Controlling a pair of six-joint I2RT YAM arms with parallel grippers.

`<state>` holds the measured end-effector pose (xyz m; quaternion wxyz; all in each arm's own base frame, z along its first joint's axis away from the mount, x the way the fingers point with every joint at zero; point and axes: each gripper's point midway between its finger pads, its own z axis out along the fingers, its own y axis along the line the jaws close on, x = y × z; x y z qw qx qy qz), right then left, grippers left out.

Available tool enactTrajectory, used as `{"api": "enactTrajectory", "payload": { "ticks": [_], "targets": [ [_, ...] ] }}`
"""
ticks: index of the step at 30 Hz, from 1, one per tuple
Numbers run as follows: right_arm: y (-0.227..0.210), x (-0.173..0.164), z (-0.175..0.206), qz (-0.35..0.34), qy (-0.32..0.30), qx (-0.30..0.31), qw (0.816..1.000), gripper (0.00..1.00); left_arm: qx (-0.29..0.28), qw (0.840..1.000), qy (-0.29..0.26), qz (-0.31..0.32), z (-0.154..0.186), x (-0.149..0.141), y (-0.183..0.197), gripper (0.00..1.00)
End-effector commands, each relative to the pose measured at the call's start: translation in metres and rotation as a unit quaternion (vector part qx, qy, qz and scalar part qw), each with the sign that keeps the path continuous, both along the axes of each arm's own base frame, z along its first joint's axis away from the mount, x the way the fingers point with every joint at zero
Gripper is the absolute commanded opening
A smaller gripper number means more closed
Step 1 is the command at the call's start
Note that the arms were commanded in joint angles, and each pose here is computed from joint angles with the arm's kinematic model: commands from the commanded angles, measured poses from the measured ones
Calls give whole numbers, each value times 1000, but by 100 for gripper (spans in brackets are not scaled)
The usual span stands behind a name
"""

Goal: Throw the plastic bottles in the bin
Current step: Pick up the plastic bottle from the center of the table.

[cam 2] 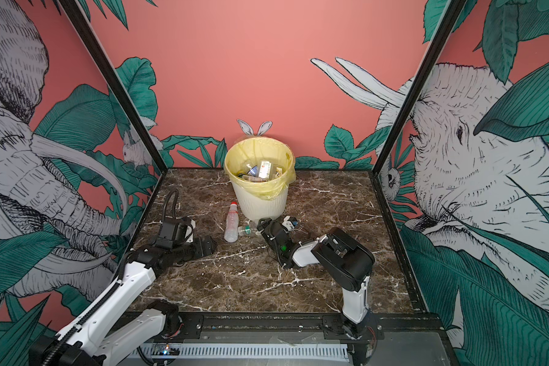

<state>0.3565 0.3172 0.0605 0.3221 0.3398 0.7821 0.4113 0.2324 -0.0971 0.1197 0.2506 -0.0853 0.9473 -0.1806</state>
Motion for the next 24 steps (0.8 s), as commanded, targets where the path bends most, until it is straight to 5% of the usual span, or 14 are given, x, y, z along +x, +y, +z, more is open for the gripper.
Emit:
{"api": "enactTrajectory", "payload": {
  "ticks": [1,18,24],
  "targets": [
    [-7,3,-11,-59,24,54,996,93,13,1000,4,9,-3,-6,8,99],
    [-7,9,-38,-70,24,53,996,81,18,1000,6,11,-3,-10,11,99],
    [-12,5,-46,-70,46,36,996,67,17,1000,7,13,-2,-12,12,99]
  ]
}}
